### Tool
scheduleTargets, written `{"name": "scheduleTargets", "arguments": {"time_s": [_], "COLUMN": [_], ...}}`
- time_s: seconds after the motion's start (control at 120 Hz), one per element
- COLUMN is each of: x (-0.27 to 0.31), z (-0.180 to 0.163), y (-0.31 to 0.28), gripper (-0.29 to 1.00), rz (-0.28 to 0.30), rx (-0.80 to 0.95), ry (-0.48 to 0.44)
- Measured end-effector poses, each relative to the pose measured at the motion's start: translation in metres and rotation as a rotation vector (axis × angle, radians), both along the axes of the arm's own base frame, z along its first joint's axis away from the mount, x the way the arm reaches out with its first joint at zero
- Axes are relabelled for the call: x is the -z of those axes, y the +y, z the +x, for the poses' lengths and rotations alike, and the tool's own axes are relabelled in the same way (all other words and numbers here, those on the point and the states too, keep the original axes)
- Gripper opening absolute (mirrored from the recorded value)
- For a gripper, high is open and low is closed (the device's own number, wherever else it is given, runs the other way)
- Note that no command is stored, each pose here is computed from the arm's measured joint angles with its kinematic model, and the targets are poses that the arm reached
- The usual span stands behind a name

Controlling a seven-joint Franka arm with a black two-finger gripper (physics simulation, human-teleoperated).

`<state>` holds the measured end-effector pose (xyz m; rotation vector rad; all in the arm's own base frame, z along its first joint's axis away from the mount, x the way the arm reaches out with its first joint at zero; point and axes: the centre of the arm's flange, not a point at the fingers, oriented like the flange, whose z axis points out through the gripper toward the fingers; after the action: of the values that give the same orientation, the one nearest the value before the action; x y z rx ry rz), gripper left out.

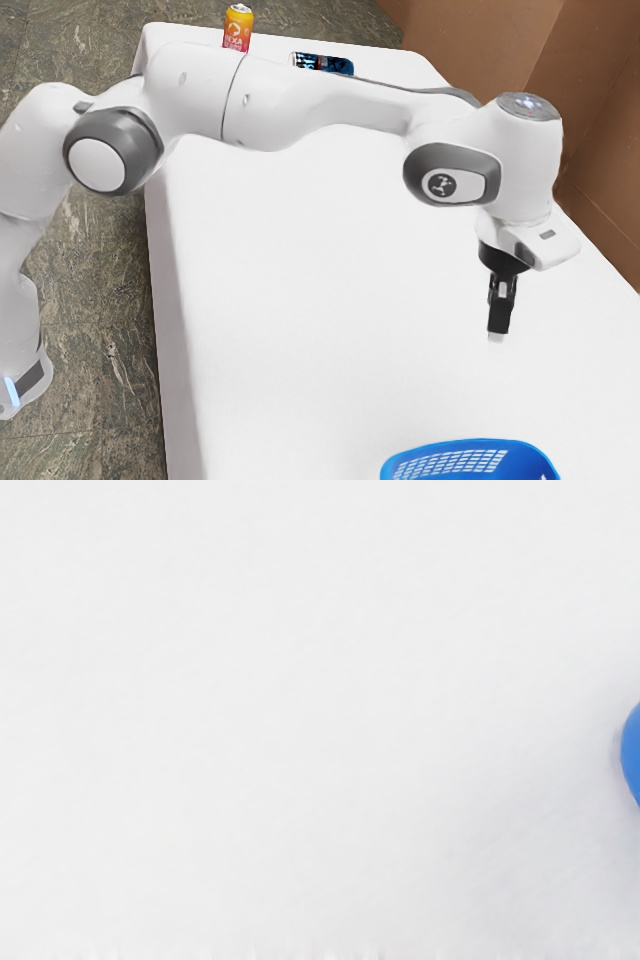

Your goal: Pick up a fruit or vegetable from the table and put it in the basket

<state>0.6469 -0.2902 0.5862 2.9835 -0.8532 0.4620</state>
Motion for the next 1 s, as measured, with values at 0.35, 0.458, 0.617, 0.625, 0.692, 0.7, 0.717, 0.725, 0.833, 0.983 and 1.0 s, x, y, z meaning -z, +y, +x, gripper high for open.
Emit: {"name": "scheduleTargets", "arguments": {"time_s": [0.35,0.458,0.617,0.625,0.692,0.7,0.717,0.725,0.833,0.983,1.0], "x": [-0.029,-0.026,-0.019,-0.019,-0.017,-0.017,-0.017,-0.017,-0.015,-0.012,-0.012], "z": [0.012,0.009,0.010,0.010,0.012,0.013,0.013,0.013,0.016,0.013,0.013], "y": [0.163,0.163,0.183,0.186,0.209,0.213,0.220,0.223,0.289,0.344,0.346], "gripper": [0.70,0.70,0.70,0.70,0.70,0.70,0.70,0.70,0.70,0.70,0.70], "rz": [0.144,0.141,0.054,0.049,0.016,0.013,0.007,0.005,-0.030,-0.026,-0.021], "rx": [-0.341,-0.354,-0.387,-0.390,-0.422,-0.427,-0.436,-0.441,-0.519,-0.538,-0.535], "ry": [0.091,0.125,0.195,0.198,0.221,0.223,0.228,0.230,0.251,0.264,0.264]}}
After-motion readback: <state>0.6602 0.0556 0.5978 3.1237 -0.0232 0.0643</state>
